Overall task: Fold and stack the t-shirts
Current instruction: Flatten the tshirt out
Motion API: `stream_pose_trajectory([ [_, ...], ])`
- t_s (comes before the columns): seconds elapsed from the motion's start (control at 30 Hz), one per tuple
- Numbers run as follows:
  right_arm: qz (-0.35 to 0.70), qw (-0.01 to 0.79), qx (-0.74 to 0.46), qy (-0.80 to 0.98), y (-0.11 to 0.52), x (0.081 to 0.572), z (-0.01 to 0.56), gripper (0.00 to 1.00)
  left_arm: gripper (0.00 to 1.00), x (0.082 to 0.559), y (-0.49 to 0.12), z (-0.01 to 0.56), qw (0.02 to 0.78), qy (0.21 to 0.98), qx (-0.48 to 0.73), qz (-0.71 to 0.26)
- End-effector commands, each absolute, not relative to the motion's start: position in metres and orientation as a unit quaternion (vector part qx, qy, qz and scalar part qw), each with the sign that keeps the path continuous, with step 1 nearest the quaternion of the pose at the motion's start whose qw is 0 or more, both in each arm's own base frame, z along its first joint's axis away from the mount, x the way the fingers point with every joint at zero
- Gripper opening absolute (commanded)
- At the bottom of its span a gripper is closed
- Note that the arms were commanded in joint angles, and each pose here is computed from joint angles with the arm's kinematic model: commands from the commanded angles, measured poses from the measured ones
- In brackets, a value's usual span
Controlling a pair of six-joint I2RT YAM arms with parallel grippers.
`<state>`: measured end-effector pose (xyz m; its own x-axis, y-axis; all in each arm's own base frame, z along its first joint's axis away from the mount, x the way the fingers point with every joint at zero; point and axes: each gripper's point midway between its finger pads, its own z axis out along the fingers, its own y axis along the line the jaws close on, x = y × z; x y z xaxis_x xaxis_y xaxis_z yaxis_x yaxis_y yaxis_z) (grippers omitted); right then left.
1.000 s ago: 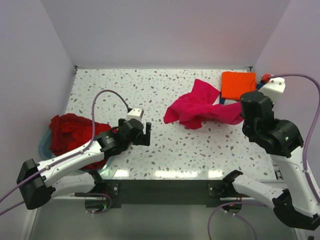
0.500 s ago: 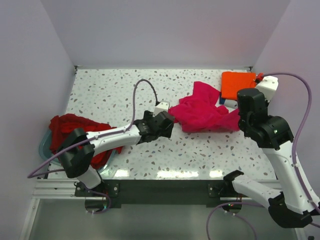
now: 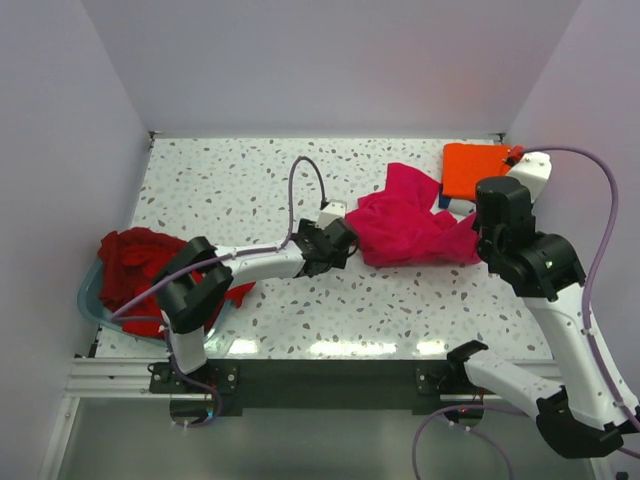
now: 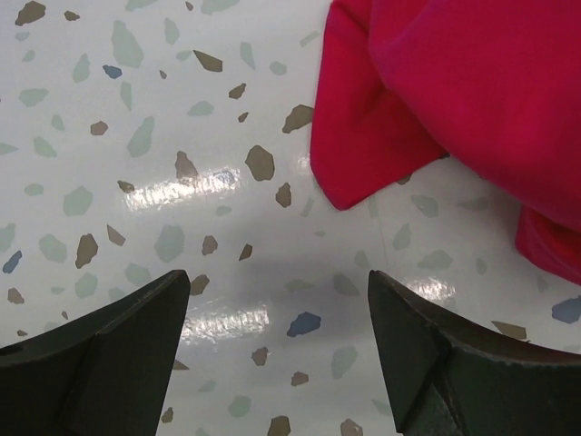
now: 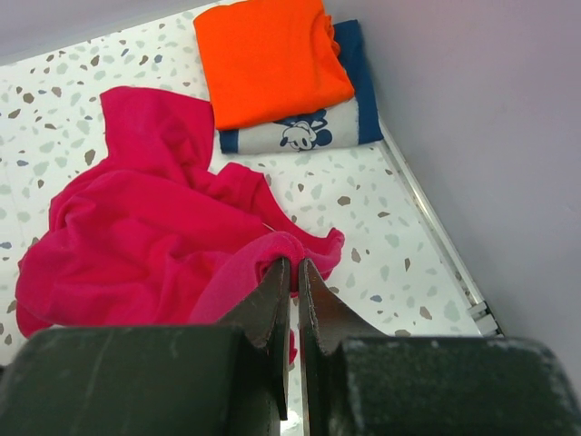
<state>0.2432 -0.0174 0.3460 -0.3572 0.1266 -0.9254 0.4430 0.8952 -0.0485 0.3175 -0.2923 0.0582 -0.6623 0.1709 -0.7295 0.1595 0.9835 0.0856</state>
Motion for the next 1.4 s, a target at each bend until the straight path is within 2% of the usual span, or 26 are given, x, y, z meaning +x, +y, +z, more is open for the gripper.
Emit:
stream_pose_trajectory([
  [0.0, -0.135, 0.556, 0.178, 0.800, -0.017, 0.246, 0.354, 0.00, 0.84, 0.349, -0.301, 0.081, 0.445, 0.894, 0.042, -0.017],
  [0.5, -0.139, 0.552, 0.171, 0.804, -0.015, 0.249, 0.338, 0.00, 0.83, 0.370, -0.317, 0.051, 0.415, 0.908, 0.036, -0.034],
  [0.8, -0.138, 0.560, 0.174, 0.798, -0.018, 0.246, 0.342, 0.00, 0.71, 0.369, -0.322, 0.037, 0.403, 0.913, 0.045, -0.032],
  [0.9, -0.138, 0.561, 0.175, 0.797, -0.019, 0.245, 0.342, 0.00, 0.59, 0.368, -0.327, 0.032, 0.397, 0.915, 0.053, -0.041],
  [0.97, -0.139, 0.561, 0.175, 0.797, -0.019, 0.246, 0.341, 0.00, 0.56, 0.368, -0.330, 0.029, 0.392, 0.917, 0.059, -0.046],
  [1.0, -0.139, 0.560, 0.174, 0.798, -0.019, 0.246, 0.340, 0.00, 0.51, 0.367, -0.331, 0.028, 0.391, 0.917, 0.060, -0.047],
  [1.07, -0.141, 0.560, 0.175, 0.797, -0.019, 0.246, 0.340, 0.00, 0.47, 0.366, -0.332, 0.024, 0.388, 0.919, 0.061, -0.047],
  [1.17, -0.141, 0.558, 0.174, 0.799, -0.020, 0.245, 0.339, 0.00, 0.35, 0.368, -0.332, 0.021, 0.387, 0.919, 0.063, -0.044],
  [1.27, -0.135, 0.561, 0.175, 0.798, -0.019, 0.243, 0.340, 0.00, 0.17, 0.371, -0.328, 0.020, 0.390, 0.918, 0.062, -0.033],
  [1.3, -0.133, 0.561, 0.175, 0.798, -0.019, 0.243, 0.340, 0.00, 0.00, 0.373, -0.325, 0.020, 0.390, 0.918, 0.060, -0.028],
  [1.37, -0.134, 0.560, 0.174, 0.799, -0.018, 0.245, 0.339, 0.00, 0.00, 0.378, -0.308, 0.028, 0.395, 0.918, 0.047, -0.004],
])
